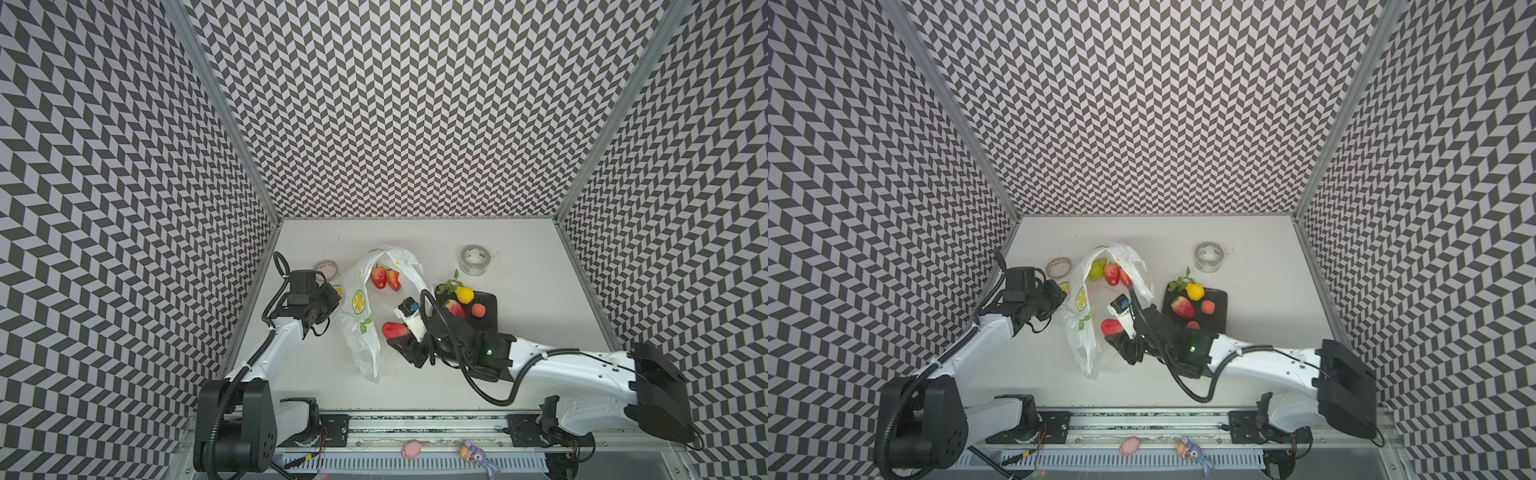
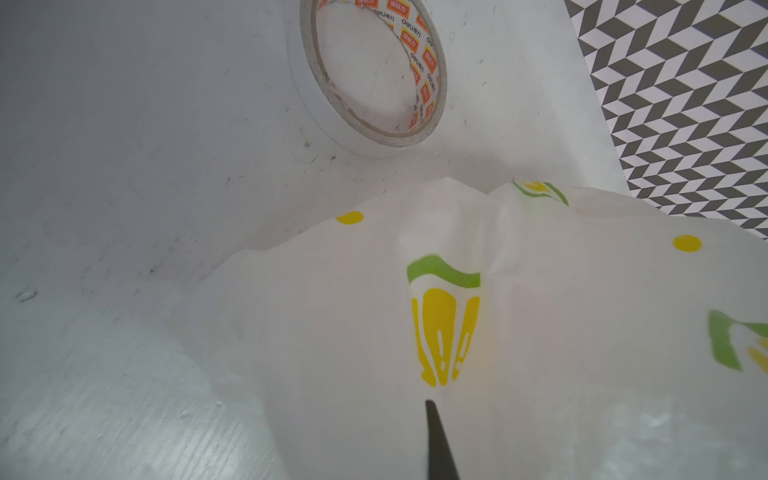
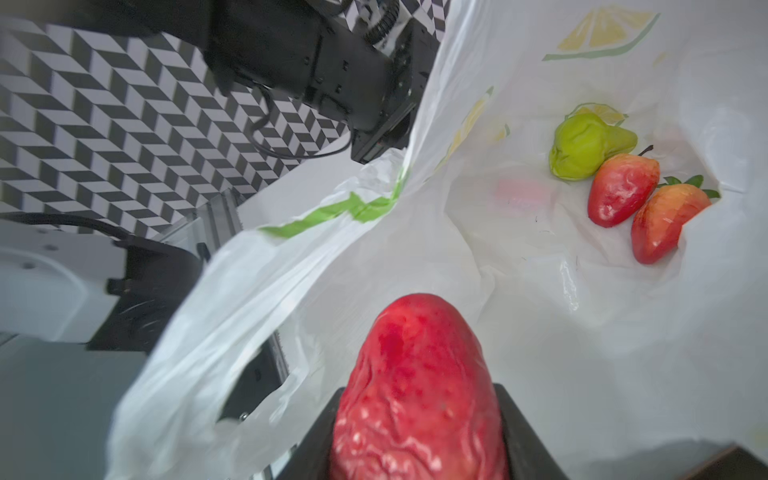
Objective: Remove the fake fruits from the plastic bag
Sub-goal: 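Lift the red strawberry out of the bag and carry it to the dark pad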
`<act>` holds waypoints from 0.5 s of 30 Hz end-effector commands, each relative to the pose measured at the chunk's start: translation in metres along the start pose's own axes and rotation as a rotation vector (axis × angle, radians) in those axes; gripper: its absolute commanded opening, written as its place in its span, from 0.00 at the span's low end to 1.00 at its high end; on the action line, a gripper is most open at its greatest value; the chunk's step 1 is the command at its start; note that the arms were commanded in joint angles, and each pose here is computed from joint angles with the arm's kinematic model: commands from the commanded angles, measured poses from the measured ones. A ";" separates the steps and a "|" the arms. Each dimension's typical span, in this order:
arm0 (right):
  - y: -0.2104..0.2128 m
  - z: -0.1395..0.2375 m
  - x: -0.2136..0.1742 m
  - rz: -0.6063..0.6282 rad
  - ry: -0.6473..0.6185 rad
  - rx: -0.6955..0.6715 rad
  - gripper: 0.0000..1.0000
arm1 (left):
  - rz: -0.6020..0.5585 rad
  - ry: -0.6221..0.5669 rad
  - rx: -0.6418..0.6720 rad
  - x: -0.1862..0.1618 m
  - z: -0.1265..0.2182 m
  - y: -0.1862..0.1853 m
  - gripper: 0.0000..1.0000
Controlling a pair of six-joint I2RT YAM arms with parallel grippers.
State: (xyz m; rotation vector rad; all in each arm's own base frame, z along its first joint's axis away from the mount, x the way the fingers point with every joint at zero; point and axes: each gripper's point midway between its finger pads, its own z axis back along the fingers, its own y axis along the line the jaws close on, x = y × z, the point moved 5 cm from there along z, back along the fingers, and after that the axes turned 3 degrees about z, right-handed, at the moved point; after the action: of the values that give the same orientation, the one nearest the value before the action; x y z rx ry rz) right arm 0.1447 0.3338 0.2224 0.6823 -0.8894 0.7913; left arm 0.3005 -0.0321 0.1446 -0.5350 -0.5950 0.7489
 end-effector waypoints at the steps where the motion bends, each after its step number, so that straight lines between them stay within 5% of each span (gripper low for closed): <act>1: -0.008 0.029 -0.009 -0.079 -0.009 -0.074 0.43 | 0.020 -0.032 -0.036 0.006 0.003 -0.006 0.00; 15: -0.102 0.097 -0.073 -0.558 0.111 -0.531 0.42 | 0.028 -0.038 -0.038 0.006 0.002 -0.005 0.00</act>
State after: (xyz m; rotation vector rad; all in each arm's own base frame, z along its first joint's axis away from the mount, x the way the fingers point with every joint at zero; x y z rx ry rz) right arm 0.1567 0.2071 0.2020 0.4422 -0.7733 0.2291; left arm 0.3029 -0.0324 0.1468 -0.5515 -0.6046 0.7646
